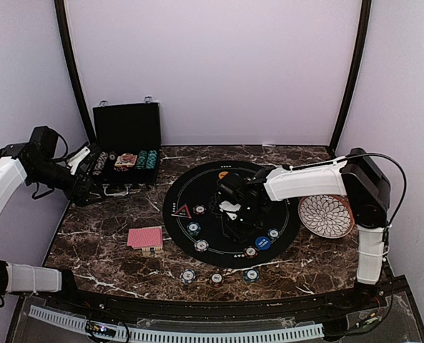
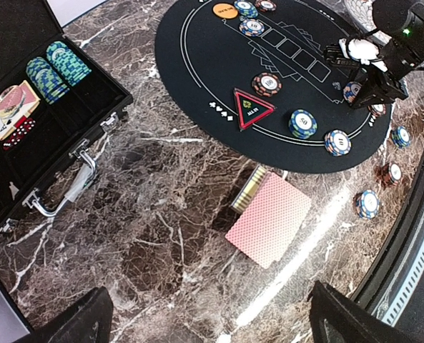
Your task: Distribute texas hold em gaming equipment
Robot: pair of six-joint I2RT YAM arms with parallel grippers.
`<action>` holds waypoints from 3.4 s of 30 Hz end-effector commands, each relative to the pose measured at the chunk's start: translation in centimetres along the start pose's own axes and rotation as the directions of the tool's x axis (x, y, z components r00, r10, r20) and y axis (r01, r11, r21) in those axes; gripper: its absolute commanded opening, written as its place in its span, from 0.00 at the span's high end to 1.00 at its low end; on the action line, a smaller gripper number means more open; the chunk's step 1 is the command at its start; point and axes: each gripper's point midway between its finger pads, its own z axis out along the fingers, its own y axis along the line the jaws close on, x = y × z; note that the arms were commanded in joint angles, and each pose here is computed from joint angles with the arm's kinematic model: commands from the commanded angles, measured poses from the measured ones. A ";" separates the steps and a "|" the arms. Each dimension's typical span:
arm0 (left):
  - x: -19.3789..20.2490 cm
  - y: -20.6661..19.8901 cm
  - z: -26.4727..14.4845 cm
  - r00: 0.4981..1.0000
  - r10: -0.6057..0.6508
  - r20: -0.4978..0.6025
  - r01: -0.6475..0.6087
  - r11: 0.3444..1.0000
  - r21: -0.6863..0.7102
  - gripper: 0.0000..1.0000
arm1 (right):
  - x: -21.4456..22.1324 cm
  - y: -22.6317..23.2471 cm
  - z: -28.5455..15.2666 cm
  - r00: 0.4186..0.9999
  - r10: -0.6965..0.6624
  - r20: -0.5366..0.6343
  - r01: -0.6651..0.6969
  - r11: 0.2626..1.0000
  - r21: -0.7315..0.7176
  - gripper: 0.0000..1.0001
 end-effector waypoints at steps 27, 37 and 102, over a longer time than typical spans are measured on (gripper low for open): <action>1.1 -1.6 0.6 1.000 0.027 -0.008 -0.026 0.997 0.074 0.01 | -3.2 0.3 -0.9 0.999 -0.044 0.018 0.043 0.998 0.039 0.39; 0.9 -1.3 0.6 1.000 0.027 -0.009 -0.026 0.997 0.068 0.01 | -3.1 0.2 0.4 0.997 -0.080 0.015 0.078 0.993 0.083 0.53; 6.9 -5.4 13.5 0.795 0.545 -0.265 -0.464 0.829 0.314 0.01 | -9.0 1.2 -12.5 0.918 0.139 0.373 -0.107 0.989 -0.106 0.01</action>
